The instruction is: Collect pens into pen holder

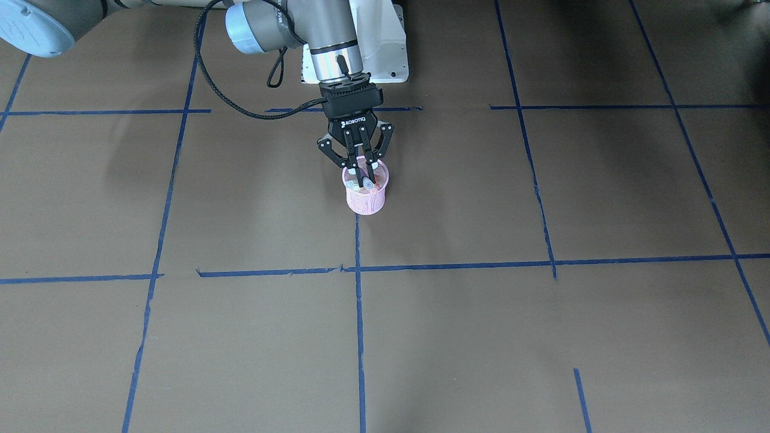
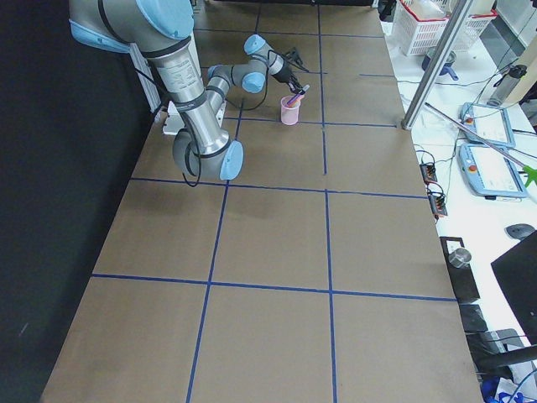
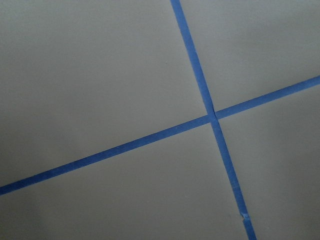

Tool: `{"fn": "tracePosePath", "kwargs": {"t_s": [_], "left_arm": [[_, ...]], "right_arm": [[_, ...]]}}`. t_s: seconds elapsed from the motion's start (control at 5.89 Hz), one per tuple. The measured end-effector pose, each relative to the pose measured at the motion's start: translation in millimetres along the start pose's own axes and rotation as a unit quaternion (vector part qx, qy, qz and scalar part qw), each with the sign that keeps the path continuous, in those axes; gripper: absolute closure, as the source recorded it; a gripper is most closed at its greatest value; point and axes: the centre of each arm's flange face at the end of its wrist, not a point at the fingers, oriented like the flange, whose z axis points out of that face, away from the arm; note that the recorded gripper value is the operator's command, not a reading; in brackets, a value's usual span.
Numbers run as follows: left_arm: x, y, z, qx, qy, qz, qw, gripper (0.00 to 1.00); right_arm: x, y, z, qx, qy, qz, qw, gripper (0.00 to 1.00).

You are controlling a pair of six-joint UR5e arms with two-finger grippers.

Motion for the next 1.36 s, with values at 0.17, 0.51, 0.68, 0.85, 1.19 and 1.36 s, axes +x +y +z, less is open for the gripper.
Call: {"fn": "tracePosePath", "kwargs": {"t_s": [0.17,0.51,0.68,0.85,1.19,1.36], "left_arm": [[0,0,0,-0.001,-0.002,0.000,1.0000,0.00],[-1,1,0,-0.001,-0.003,0.000,1.0000,0.00],[0,5,-2,0.002,-0.005,0.000,1.0000,0.00],[4,13,-5,0.005,-0.007,0.001,1.0000,0.00],[20,55,-4,0.009,-0.013,-0.012,0.9998,0.00],[27,79,-3,0.010,-0.015,-0.020,0.9996,0.00]], "right_arm": [[0,-1,-1,0.000,-0.001,-0.002,1.0000,0.00],[18,-28,-2,-0.035,-0.012,0.006,0.9993,0.00],[49,-61,-3,-0.073,-0.008,0.004,0.9973,0.00],[88,-93,-3,-0.117,0.003,-0.006,0.9932,0.00],[175,-133,6,-0.180,0.020,-0.013,0.9834,0.00],[216,-146,14,-0.207,0.023,-0.007,0.9781,0.00]]}}
